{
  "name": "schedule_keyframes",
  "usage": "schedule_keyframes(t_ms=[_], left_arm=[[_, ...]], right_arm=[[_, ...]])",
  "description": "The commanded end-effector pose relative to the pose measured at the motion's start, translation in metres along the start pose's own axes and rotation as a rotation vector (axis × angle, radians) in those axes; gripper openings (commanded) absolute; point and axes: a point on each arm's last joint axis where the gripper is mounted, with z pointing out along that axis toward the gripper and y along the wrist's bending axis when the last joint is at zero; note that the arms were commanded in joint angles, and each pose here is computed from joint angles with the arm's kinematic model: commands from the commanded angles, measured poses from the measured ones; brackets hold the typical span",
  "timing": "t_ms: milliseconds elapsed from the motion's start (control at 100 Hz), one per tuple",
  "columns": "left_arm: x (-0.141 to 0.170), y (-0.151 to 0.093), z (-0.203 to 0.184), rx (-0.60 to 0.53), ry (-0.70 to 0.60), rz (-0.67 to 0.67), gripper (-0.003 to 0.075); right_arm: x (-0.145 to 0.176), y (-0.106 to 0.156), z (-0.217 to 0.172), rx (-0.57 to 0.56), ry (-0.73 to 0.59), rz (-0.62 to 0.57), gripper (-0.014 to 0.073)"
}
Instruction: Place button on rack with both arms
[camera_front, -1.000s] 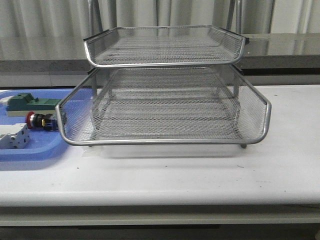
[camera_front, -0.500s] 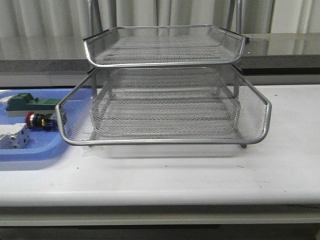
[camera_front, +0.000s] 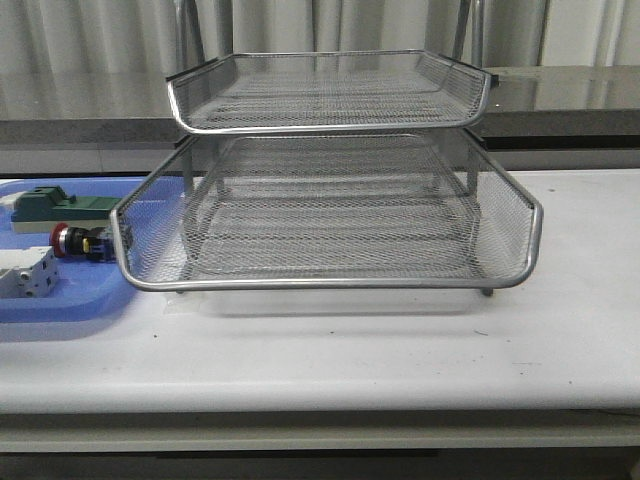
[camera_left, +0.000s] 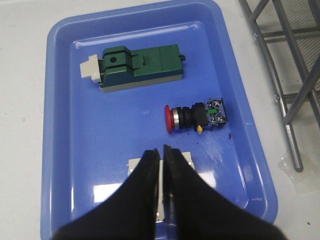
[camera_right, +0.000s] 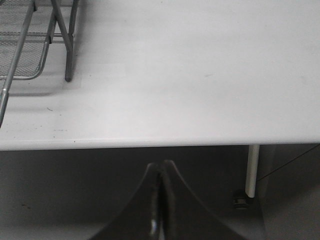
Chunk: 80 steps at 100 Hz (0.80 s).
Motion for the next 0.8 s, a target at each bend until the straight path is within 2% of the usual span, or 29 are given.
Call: schedule_keyframes(t_ms=[0,140,210,610,790], left_arm=[[-0.017,-0.002,-0.016,0.0,-0.108,0.017,0.018],[-0.017,-0.001,-0.016,-0.005,-0.11,0.024,0.0482],[-0.017,-0.001,-0.016,-0.006,-0.113,0.025,0.0552],[-0.022,-0.001,-0.017,-0.004,-0.164,0.021,0.0545],[-0.039,-0.001,-0.021,-0.02,-0.184,0.229,0.0545]], right_arm=[[-0.013,-0.001,-0.007,0.005,-0.09,-0.012,-0.0068],[-0.013,-0.001,-0.007,0.005,-0.09,-0.012,-0.0068],[-0.013,-0.001,-0.007,0.005,-0.09,-0.012,-0.0068],[-0.013,-0.001,-0.007,0.005,-0.09,-0.012,-0.0068],[-0.013,-0.001,-0.007,0.005,-0.09,-0.012,-0.0068]])
